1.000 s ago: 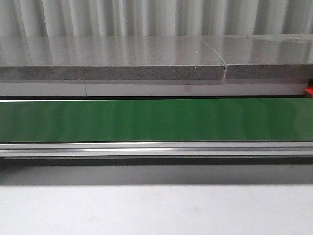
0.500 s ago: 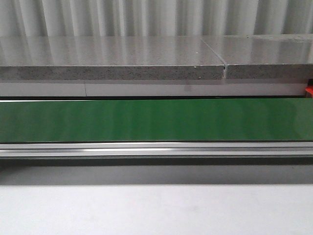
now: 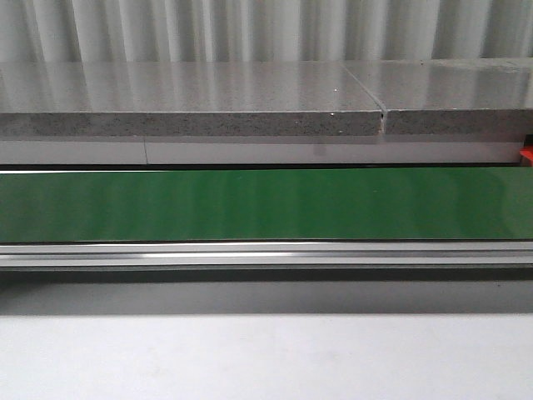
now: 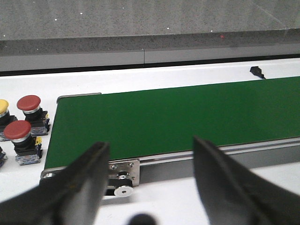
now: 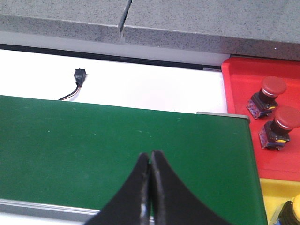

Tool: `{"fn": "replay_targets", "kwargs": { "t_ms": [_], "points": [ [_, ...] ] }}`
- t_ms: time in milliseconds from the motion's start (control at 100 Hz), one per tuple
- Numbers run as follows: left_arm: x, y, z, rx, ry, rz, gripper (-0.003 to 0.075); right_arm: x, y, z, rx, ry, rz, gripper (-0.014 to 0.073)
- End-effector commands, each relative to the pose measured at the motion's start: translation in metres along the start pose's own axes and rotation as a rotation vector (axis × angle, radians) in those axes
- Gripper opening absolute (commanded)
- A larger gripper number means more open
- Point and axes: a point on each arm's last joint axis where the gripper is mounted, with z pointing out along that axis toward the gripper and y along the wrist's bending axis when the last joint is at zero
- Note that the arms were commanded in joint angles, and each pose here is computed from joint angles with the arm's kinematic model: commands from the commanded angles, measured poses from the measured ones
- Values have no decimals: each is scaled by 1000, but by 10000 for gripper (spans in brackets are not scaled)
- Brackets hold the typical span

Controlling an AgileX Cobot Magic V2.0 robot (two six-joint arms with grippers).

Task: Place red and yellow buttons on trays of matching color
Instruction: 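Move the left gripper down toward the red and yellow buttons on the table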

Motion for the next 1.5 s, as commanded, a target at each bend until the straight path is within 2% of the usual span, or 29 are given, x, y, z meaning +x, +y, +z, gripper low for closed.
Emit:
{"fn": "replay_targets", "kwargs": {
  "t_ms": [0,50,230,320,450,550,800,1010,1230,1490],
  "points": [
    [-15,-1,-3,12,-96,-11,628,-17,0,-7,1,-108,-18,-92],
    [-15,-1,-3,11,-104,-11,656,-17,0,-7,1,-108,-18,-92],
    [-15,-1,-3,11,-104,-11,650,-17,0,-7,1,-108,-18,-92],
    [-19,1,-4,-1,-129,-76,650,-17,0,-7,1,-108,-18,-92],
    [-34,12,-1,-111,-134,-233,650,-17,0,-7,1,-108,-18,-92],
    [-50,20,8,-195,-113,-284,650,-17,0,-7,1,-107,-18,-92],
    [-100,25,57,-255,-8,-312,650,-17,0,-7,1,-107,-18,-92],
    [-121,29,113,-282,112,-309,650,-17,0,-7,1,-106,-18,-92],
    [-123,62,157,-393,197,-446,650,-17,0,-7,1,-104,-18,-92],
    [-86,110,198,-536,343,-561,650,-17,0,-7,1,-104,-18,-92]
  ]
}}
